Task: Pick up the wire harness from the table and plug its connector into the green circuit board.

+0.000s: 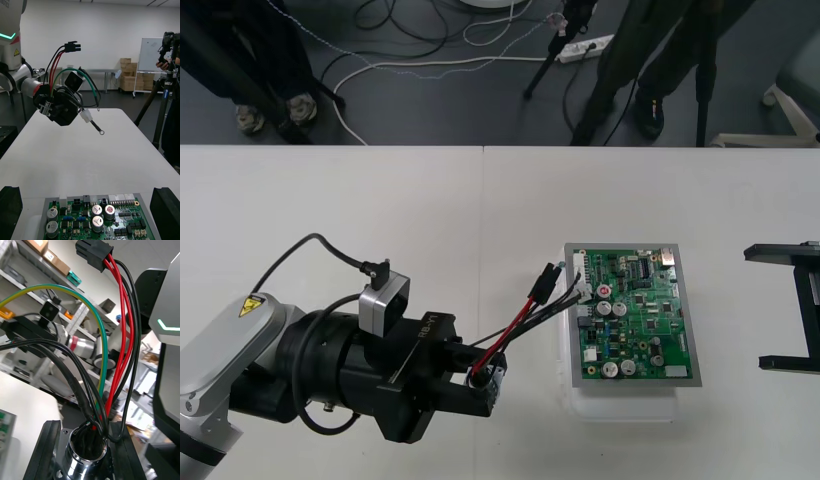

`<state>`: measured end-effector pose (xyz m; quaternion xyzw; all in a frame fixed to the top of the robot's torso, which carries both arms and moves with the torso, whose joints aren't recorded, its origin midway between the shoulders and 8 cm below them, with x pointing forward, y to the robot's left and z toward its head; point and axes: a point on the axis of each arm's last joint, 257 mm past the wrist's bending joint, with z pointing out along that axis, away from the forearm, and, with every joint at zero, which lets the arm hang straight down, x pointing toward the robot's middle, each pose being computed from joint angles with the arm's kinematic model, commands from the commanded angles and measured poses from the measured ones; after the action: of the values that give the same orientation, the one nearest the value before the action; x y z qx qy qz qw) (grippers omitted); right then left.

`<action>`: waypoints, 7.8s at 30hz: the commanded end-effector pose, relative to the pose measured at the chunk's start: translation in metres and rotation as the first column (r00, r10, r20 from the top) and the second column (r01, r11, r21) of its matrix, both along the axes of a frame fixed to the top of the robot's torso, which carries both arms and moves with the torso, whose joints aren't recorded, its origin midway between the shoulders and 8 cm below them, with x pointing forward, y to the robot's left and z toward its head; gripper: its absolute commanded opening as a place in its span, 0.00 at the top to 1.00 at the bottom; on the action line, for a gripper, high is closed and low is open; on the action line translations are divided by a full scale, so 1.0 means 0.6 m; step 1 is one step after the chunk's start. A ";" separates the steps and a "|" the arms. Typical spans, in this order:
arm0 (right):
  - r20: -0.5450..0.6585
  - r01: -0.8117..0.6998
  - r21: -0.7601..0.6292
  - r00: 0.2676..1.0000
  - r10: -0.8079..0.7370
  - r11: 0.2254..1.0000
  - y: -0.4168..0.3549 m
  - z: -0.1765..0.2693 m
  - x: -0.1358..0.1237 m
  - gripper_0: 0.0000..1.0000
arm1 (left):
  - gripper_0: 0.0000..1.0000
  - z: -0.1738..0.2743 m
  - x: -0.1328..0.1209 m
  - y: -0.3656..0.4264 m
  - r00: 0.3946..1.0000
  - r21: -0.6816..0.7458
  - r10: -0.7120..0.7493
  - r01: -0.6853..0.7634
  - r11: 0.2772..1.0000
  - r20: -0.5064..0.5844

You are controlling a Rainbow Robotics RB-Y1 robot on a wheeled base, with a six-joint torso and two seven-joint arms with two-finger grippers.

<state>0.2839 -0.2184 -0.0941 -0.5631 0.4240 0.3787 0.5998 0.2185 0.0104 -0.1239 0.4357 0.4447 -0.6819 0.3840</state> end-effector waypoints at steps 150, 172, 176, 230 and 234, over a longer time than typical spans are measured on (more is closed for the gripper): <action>-0.225 -0.635 0.448 0.601 0.767 0.629 0.261 0.186 -0.134 0.00 | 1.00 0.098 -0.121 0.016 0.748 0.148 -0.373 0.526 0.837 -0.549; -0.232 -0.627 0.429 0.619 0.750 0.650 0.262 0.178 -0.125 1.00 | 1.00 0.097 -0.121 0.016 0.747 0.147 -0.373 0.526 0.838 -0.550; -0.233 -0.626 0.429 0.620 0.750 0.651 0.262 0.178 -0.125 1.00 | 1.00 0.098 -0.121 0.016 0.748 0.148 -0.373 0.526 0.837 -0.549; -0.271 -0.510 0.401 0.727 0.631 0.761 0.198 0.165 -0.088 1.00 | 0.00 0.117 -0.023 0.017 0.870 0.178 -0.190 0.298 0.938 -0.454; -0.279 -0.489 0.405 0.739 0.614 0.773 0.186 0.164 -0.084 1.00 | 0.00 0.122 0.003 0.032 0.900 0.190 -0.131 0.227 0.955 -0.416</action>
<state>0.2321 -0.0913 0.0028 -0.4755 0.2634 0.7137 0.4418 0.2036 0.0287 -0.0692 0.3789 0.5458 -0.7372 0.1227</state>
